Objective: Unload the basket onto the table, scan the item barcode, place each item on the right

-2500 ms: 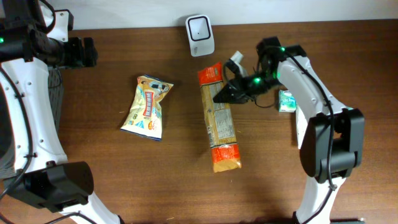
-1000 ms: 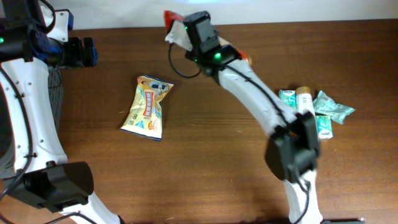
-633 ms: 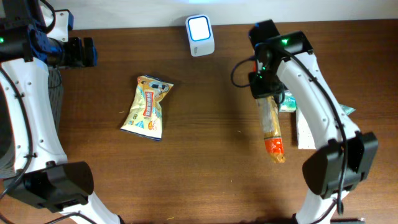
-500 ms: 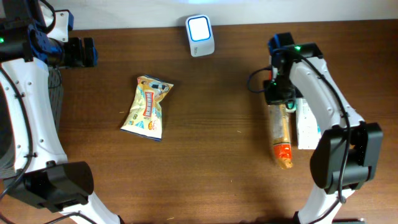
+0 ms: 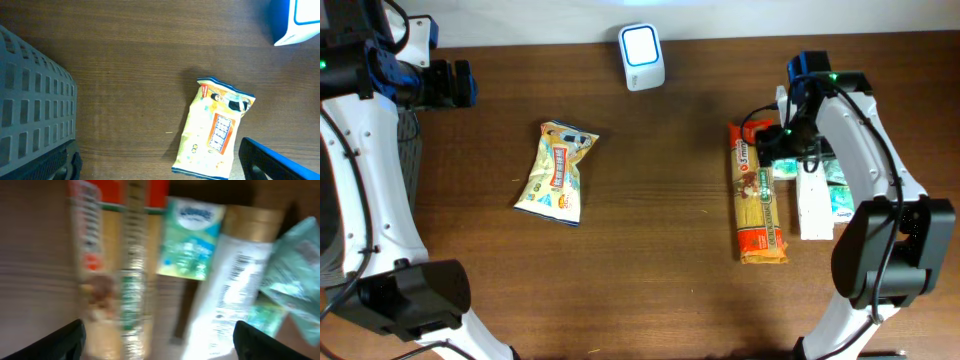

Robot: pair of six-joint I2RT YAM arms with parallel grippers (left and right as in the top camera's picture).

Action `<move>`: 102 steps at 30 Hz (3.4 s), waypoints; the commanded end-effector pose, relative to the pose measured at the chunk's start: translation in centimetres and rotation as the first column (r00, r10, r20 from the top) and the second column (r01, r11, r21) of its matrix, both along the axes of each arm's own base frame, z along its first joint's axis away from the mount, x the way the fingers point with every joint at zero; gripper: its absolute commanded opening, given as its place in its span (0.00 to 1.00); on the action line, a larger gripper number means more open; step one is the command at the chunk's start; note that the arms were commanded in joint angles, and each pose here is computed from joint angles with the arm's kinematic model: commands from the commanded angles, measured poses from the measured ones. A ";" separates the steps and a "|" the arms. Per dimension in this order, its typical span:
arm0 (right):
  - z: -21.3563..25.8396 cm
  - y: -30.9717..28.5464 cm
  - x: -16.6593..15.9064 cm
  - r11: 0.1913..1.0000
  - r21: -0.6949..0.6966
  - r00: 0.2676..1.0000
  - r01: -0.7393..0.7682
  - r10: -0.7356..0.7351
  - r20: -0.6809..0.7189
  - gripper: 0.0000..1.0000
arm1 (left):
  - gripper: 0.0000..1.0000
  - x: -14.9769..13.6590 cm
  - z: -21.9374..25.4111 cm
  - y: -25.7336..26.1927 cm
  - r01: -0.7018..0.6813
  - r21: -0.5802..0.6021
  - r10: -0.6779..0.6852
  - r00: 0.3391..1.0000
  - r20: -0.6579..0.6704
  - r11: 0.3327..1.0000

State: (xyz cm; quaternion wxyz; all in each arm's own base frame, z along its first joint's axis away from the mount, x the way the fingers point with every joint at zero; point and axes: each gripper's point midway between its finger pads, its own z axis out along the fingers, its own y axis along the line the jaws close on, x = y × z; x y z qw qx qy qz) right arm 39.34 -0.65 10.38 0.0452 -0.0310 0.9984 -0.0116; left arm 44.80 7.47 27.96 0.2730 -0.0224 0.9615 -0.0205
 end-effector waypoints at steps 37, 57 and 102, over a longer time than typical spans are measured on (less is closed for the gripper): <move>-13.7 42.3 -4.0 0.813 0.514 0.958 -0.274 0.280 0.067 0.04 | 0.99 0.0 0.5 0.0 -0.007 -0.001 0.007 1.000 0.014 1.000; -5.4 25.0 -1.5 0.057 -0.043 0.066 -0.997 0.968 -0.244 0.16 | 0.99 0.0 0.5 0.0 -0.007 -0.001 0.007 1.000 0.014 1.000; 4.4 27.1 -9.0 0.885 0.304 0.917 -0.352 0.391 -0.075 0.73 | 0.99 0.0 0.5 0.0 -0.007 -0.001 0.007 1.000 0.014 1.000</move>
